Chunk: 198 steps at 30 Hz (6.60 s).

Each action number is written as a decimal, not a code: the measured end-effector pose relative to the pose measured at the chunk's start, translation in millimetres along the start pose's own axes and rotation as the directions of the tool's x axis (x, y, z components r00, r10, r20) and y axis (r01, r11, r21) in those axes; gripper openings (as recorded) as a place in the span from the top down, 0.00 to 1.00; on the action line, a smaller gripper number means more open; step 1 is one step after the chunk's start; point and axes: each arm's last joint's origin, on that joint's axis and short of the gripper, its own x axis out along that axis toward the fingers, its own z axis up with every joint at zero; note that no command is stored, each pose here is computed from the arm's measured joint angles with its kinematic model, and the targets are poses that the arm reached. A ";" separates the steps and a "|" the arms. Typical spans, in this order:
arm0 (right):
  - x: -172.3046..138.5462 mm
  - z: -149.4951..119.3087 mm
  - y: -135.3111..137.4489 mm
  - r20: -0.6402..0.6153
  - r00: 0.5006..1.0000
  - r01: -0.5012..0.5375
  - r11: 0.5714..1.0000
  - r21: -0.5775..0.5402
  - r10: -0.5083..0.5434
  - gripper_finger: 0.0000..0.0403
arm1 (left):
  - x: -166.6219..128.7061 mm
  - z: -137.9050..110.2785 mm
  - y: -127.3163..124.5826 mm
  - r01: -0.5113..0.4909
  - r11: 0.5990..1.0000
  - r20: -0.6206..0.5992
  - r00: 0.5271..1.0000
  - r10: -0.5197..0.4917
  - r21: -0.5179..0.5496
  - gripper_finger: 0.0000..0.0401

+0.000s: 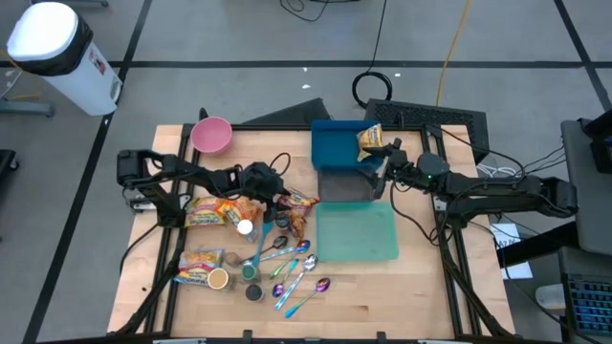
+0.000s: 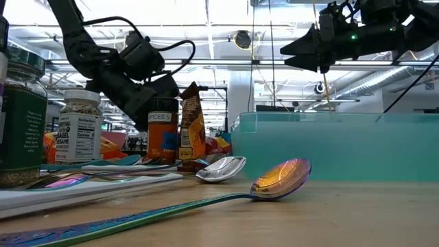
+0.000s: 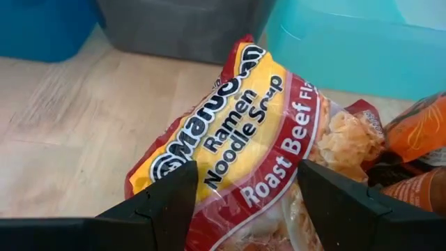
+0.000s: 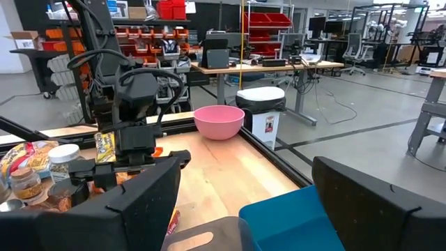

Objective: Pick & Place Food Item
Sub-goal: Put the red noodle pack into the blue bin

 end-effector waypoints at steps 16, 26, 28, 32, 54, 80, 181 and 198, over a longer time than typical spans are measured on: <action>0.0 0.0 0.0 0.000 1.000 0.000 1.000 0.000 0.000 0.21 | -1.6 2.8 0.4 -0.012 0.998 0.021 1.000 0.011 0.060 0.96; 0.0 0.0 0.0 0.000 1.000 0.000 1.000 0.003 0.000 0.21 | -44.8 29.2 -2.7 -0.292 0.913 0.112 0.956 0.270 0.285 0.96; 0.0 -0.1 0.0 -0.001 1.000 0.000 1.000 0.003 0.000 0.21 | -57.1 35.9 -4.7 -0.342 0.867 0.150 0.939 0.308 0.363 0.98; 0.6 -0.8 -0.2 -0.004 1.000 0.002 0.997 0.075 -0.001 0.21 | -76.3 47.7 -11.2 -0.391 0.760 0.240 0.920 0.309 0.519 0.97; 86.0 -16.2 8.5 -0.118 0.970 -0.157 0.922 0.354 0.211 0.21 | -52.7 98.0 -44.2 -0.386 0.518 0.344 0.922 0.180 0.763 0.96; 108.1 -35.9 16.6 -0.231 0.910 -0.222 0.877 0.425 0.343 0.68 | -43.6 101.9 -41.2 -0.403 0.512 0.327 0.915 0.234 0.759 0.96; 98.6 -12.9 24.4 -0.158 0.936 -0.262 0.923 0.282 0.314 0.33 | -37.1 99.0 -30.7 -0.531 0.673 0.317 0.848 0.425 0.516 0.99; 130.3 -27.1 30.5 -0.195 0.960 -0.169 0.972 0.161 0.199 0.44 | -36.7 98.6 -30.4 -0.528 0.692 0.314 0.849 0.425 0.492 0.99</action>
